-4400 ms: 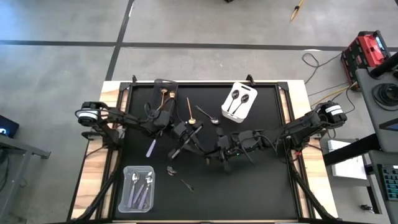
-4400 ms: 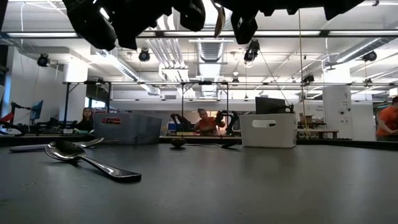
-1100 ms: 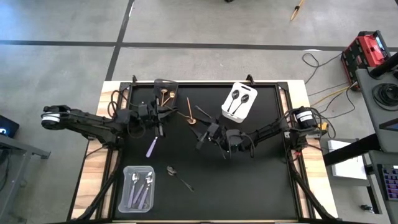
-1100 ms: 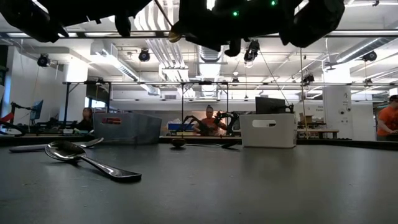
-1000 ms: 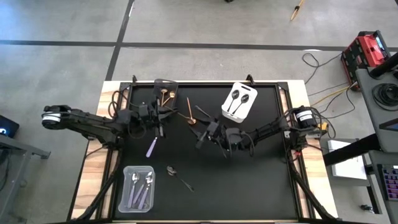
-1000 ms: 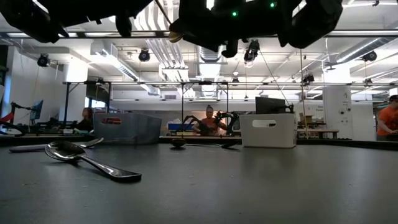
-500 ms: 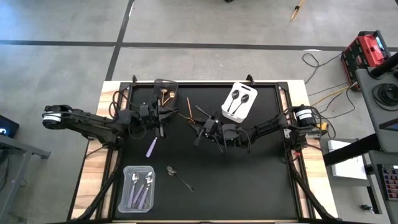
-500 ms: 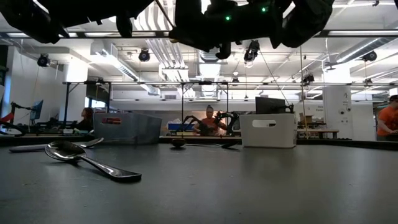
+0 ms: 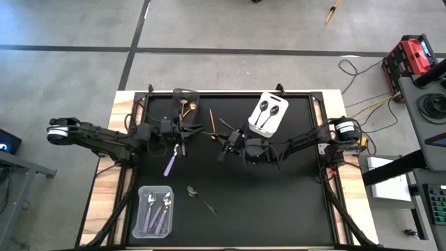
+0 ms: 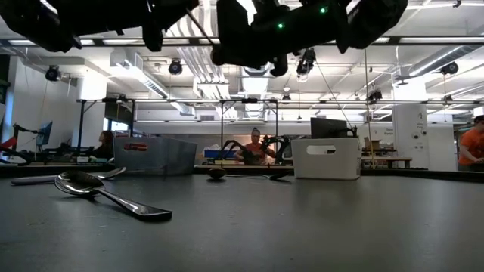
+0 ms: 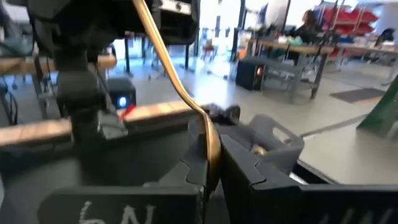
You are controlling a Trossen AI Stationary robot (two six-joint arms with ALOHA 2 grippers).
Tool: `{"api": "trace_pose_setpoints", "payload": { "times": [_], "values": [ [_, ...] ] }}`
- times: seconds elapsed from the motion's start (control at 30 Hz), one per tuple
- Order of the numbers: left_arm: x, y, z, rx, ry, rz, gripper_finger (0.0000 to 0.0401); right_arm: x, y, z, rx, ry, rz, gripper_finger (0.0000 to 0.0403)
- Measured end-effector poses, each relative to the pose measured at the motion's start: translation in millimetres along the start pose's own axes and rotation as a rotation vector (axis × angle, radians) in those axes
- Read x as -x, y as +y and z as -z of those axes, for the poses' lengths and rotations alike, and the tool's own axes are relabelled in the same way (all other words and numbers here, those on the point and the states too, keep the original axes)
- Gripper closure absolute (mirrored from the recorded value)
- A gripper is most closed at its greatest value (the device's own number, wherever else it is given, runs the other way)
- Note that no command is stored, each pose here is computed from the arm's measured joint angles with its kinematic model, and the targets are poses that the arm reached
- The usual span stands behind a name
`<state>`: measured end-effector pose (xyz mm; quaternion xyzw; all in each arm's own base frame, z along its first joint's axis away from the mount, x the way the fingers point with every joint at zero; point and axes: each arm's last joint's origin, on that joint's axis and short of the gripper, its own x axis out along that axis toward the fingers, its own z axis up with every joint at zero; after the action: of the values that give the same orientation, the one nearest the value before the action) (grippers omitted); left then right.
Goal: Sort silverware by color (type)
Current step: Put the gold spoon into the black bin
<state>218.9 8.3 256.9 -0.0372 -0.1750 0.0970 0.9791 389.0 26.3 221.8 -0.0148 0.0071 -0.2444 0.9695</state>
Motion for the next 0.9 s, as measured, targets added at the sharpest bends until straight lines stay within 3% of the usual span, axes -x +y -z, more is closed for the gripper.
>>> {"api": "trace_pose_setpoints", "payload": {
  "times": [0.23, 0.53, 0.7, 0.9],
  "values": [
    [1.9, 0.8, 2.9, -0.031, 0.065, -0.008, 0.0289, 13.2, -5.6, -13.8, 0.034, 0.114, -0.017, 0.0390],
    [11.8, 3.8, 10.6, -0.103, 0.266, -0.022, 0.0184, 42.5, -22.6, -37.4, 0.029, 0.285, -0.011, 0.0390],
    [19.5, 5.5, 15.9, -0.109, 0.384, -0.028, 0.0156, 58.9, -33.5, -47.4, 0.011, 0.372, -0.029, 0.0390],
    [23.9, 6.3, 20.3, -0.100, 0.456, -0.029, 0.0150, 69.8, -40.1, -54.2, 0.021, 0.544, -0.038, 0.0390]
  ]
}}
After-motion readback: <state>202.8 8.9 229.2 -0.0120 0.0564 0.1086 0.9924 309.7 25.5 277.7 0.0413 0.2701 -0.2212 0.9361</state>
